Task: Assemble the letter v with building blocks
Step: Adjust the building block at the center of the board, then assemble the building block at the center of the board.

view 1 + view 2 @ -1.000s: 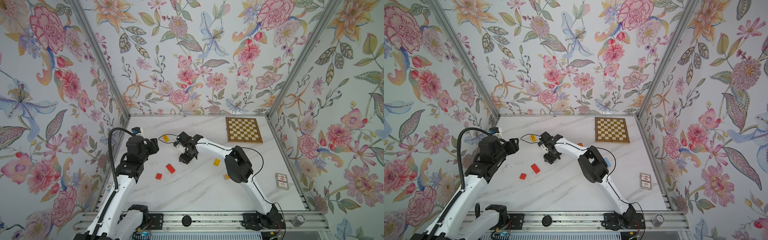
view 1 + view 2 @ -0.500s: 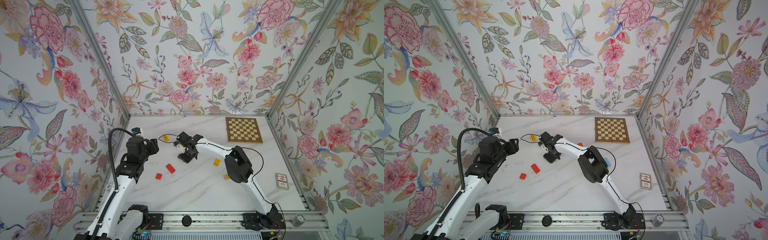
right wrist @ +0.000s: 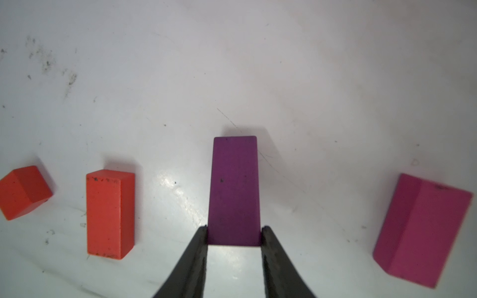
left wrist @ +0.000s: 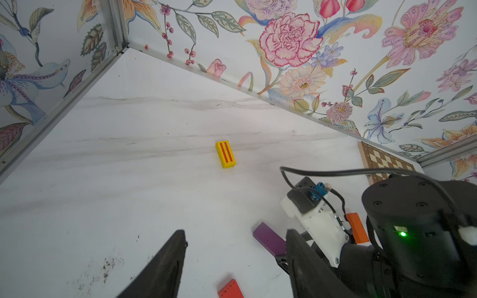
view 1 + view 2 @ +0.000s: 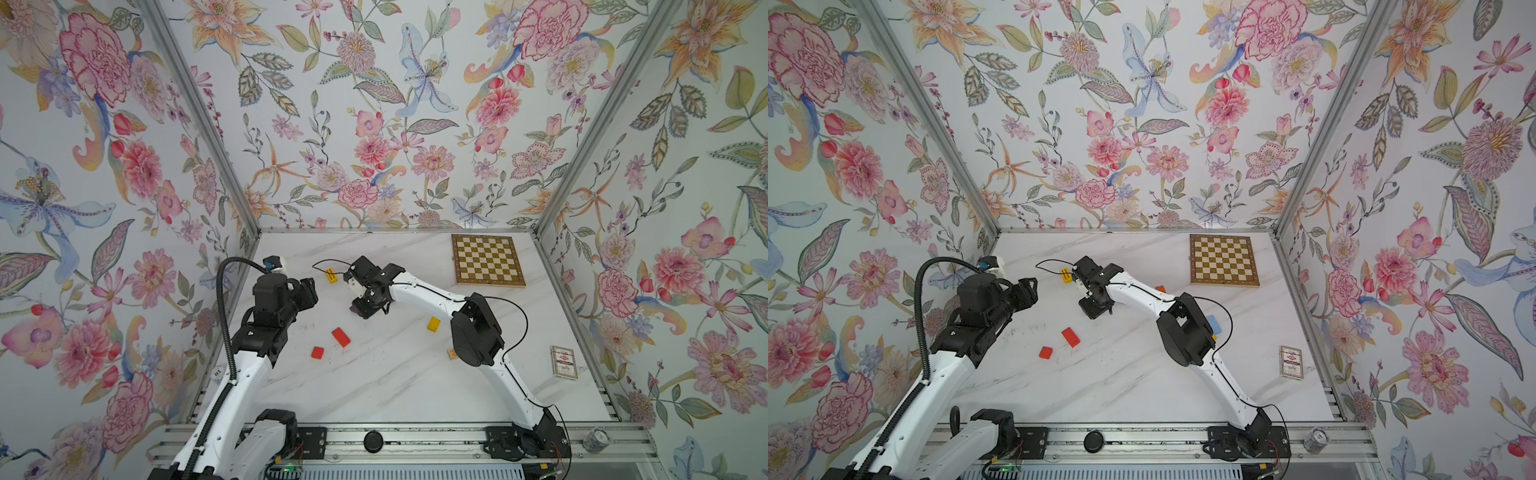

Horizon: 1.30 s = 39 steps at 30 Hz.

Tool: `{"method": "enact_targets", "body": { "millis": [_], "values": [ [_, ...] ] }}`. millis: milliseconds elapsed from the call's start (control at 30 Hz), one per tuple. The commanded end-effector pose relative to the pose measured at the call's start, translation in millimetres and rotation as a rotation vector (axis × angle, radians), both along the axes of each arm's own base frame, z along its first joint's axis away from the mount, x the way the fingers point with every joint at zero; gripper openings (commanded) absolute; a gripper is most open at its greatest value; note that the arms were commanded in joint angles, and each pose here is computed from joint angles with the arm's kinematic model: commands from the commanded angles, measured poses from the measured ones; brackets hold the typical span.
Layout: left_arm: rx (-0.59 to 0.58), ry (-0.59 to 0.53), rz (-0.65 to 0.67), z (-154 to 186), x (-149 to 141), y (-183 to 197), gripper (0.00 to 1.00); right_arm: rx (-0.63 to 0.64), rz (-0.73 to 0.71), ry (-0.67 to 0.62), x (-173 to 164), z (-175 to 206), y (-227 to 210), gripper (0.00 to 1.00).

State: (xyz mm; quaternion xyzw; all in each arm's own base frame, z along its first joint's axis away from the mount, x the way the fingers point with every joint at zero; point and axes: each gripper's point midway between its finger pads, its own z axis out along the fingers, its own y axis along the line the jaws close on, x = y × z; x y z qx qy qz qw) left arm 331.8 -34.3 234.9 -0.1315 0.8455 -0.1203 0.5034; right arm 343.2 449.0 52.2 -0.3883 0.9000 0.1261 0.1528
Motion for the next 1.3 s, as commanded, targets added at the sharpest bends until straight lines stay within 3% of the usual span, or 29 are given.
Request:
{"method": "enact_targets", "body": {
  "millis": [0, 700, 1067, 1267],
  "values": [
    [-0.01, 0.005, 0.015, -3.2, -1.6, 3.2, 0.64, -0.03, -0.025, 0.051, -7.3, -20.7, -0.1, 0.37],
    [-0.006, 0.006, 0.022, -4.5, -4.5, 4.8, 0.64, -0.057, -0.056, 0.018, 5.6, -34.5, 3.4, 0.48],
    [-0.001, 0.013, 0.028, -6.4, -7.3, 6.3, 0.64, -0.042, -0.085, 0.021, 14.3, -44.0, 10.8, 0.26],
    [-0.006, 0.012, 0.032, -7.0, -7.0, 6.5, 0.64, 0.009, -0.097, -0.004, 25.4, -35.9, 27.3, 0.25]
  ]
}}
